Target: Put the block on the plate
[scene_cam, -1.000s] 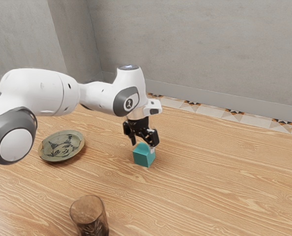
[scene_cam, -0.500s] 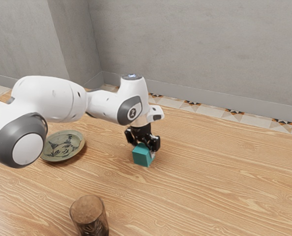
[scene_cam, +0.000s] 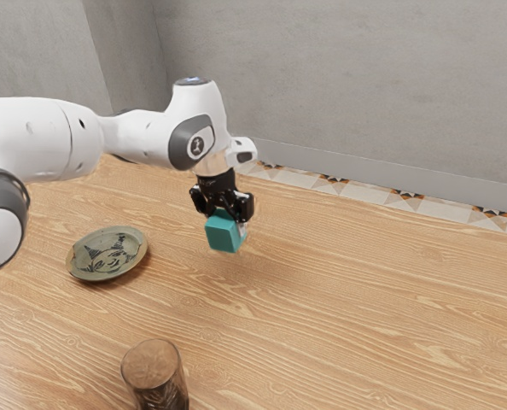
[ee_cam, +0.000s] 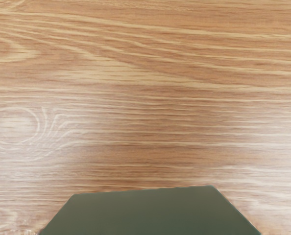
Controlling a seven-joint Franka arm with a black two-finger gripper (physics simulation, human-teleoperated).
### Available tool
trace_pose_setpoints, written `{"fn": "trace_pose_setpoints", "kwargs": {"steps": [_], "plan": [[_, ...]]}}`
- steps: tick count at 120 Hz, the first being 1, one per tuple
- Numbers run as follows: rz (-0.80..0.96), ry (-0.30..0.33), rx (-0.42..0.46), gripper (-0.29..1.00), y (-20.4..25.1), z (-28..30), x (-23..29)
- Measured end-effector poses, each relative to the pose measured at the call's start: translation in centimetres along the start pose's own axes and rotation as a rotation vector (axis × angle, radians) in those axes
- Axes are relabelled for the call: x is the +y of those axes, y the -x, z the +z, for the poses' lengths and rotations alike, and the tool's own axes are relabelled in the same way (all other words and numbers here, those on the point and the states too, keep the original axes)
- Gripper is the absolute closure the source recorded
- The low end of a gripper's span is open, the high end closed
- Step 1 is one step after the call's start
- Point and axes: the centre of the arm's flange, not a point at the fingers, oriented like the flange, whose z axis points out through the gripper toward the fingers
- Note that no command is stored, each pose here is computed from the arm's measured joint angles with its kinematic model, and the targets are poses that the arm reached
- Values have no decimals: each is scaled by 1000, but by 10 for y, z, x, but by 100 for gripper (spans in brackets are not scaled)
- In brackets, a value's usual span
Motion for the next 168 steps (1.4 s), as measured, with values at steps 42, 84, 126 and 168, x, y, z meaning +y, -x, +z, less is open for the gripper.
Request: {"fn": "trace_pose_setpoints", "kwargs": {"steps": [42, 84, 126, 168], "plan": [[-52, 17, -96, 28, 18, -28, -122], [-9, -13, -153, 29, 39, -25, -222], [28, -44, -170, 30, 40, 36, -279], [67, -38, -152, 13, 37, 52, -286]]}}
